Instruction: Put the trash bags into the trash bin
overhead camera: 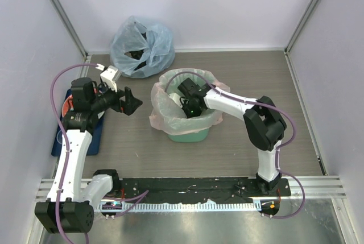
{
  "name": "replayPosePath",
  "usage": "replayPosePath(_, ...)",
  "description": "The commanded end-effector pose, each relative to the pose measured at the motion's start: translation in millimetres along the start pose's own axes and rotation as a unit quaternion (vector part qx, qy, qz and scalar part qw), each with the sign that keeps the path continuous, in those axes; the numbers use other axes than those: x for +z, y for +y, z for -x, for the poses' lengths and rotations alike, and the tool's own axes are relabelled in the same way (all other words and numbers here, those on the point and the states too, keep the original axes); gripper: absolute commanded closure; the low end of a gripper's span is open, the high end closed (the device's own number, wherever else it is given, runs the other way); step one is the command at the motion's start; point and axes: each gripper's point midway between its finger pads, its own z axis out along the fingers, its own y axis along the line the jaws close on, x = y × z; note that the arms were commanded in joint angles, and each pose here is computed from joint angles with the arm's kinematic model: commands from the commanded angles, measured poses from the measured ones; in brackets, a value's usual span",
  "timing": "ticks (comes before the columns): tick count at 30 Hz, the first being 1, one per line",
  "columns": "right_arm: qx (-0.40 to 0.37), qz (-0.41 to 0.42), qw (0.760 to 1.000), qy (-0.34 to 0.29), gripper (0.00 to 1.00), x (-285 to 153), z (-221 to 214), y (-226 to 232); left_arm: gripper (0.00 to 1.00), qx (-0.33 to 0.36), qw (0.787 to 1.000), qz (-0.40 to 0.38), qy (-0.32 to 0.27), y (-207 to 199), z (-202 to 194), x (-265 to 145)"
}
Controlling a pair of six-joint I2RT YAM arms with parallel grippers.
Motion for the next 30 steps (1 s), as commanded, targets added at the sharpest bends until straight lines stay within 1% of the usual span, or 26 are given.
replayPosePath(1, -0.002, -0.022, 0.996, -0.089, 0.75, -57, 49, -3, 0.04, 0.008, 0.999, -0.014, -0.033, -7, 26, -3)
replayPosePath(5, -0.005, -0.024, 0.994, -0.105, 0.75, -71, 58, 1, 0.04, 0.005, 0.999, -0.019, -0.036, -7, 28, -1)
replayPosePath(11, -0.003, -0.029, 0.994, -0.102, 0.75, -77, 57, 0, 0.06, -0.002, 0.999, -0.031, -0.043, -11, 36, 0)
replayPosePath(15, 0.000, -0.020, 0.996, -0.090, 0.76, -71, 52, 3, 0.11, 0.005, 0.997, -0.053, -0.051, -19, 43, -2)
replayPosePath(17, -0.001, -0.015, 0.997, -0.076, 0.80, -60, 46, 4, 0.13, 0.009, 0.996, -0.073, -0.057, -25, 44, 0)
replayPosePath(19, -0.007, -0.020, 0.997, -0.080, 0.84, -57, 45, 2, 0.14, 0.016, 0.994, -0.087, -0.060, -29, 43, 2)
replayPosePath(20, -0.009, -0.018, 0.997, -0.077, 0.87, -54, 41, 4, 0.15, 0.024, 0.992, -0.107, -0.063, -33, 41, 5)
replayPosePath(22, -0.016, -0.025, 0.996, -0.088, 0.91, -57, 44, 3, 0.16, 0.033, 0.990, -0.117, -0.068, -33, 40, 9)
replayPosePath(23, -0.016, -0.025, 0.996, -0.085, 0.95, -55, 42, 3, 0.17, 0.040, 0.989, -0.121, -0.074, -30, 38, 14)
replayPosePath(24, -0.017, -0.025, 0.996, -0.086, 0.97, -55, 42, 3, 0.20, 0.041, 0.985, -0.150, -0.068, -39, 34, 22)
replayPosePath(25, -0.018, -0.024, 0.996, -0.085, 0.99, -53, 42, 3, 0.21, 0.045, 0.983, -0.161, -0.069, -40, 32, 25)
replayPosePath(28, -0.021, -0.023, 0.997, -0.076, 0.99, -45, 41, 1, 0.25, 0.048, 0.977, -0.196, -0.067, -43, 29, 40)
replayPosePath(29, -0.023, -0.026, 0.997, -0.074, 0.99, -43, 41, -1, 0.30, 0.051, 0.975, -0.204, -0.066, -45, 27, 44)
replayPosePath(30, -0.023, -0.027, 0.997, -0.073, 0.99, -41, 40, -2, 0.33, 0.045, 0.974, -0.213, -0.059, -44, 21, 51)
